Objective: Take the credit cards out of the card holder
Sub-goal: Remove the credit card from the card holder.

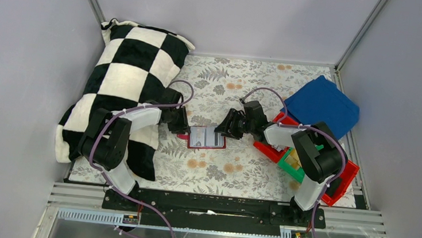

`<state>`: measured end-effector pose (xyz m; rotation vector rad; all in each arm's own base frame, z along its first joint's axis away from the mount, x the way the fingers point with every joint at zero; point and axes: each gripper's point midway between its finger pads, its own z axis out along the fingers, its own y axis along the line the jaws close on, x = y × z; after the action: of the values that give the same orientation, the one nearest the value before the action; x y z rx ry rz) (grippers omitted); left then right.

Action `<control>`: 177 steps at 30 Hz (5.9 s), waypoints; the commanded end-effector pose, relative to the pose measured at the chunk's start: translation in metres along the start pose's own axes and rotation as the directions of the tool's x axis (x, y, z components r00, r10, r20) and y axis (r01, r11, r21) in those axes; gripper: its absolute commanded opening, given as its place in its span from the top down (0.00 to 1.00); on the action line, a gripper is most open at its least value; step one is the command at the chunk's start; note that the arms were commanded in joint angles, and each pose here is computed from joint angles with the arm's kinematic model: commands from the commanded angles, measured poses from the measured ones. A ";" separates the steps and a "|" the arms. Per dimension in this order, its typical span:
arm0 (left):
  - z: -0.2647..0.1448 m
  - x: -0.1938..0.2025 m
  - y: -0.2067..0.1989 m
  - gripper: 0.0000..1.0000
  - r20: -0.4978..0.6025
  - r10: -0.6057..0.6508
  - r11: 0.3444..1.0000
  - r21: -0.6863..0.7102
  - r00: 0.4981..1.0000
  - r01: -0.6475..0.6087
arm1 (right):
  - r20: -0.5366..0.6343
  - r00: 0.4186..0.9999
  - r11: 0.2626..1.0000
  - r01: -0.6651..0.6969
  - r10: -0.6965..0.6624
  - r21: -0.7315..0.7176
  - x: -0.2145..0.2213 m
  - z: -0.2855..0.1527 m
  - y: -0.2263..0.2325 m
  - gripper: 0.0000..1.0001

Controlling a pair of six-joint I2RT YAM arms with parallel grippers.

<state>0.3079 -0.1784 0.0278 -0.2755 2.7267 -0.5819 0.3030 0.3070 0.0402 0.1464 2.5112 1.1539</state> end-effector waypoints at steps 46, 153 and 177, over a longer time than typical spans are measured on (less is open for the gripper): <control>-0.002 0.023 -0.074 0.65 -0.069 0.132 0.973 0.200 0.989 -0.116 | 0.023 0.999 0.968 0.039 -0.034 -0.250 0.017 -0.020 0.092 0.43; 0.034 0.070 -0.045 0.64 -0.193 0.141 0.977 0.185 0.971 -0.106 | 0.039 0.999 0.964 0.011 -0.001 -0.266 0.033 -0.062 0.048 0.43; -0.039 0.015 -0.059 0.62 0.002 0.187 0.974 0.131 0.982 -0.185 | 0.061 0.984 0.986 0.166 -0.166 -0.005 0.024 -0.051 0.039 0.44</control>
<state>0.2816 -0.2196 0.0627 -0.0335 2.7200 -0.7253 0.2443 0.3248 0.0819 0.0185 2.4282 1.3173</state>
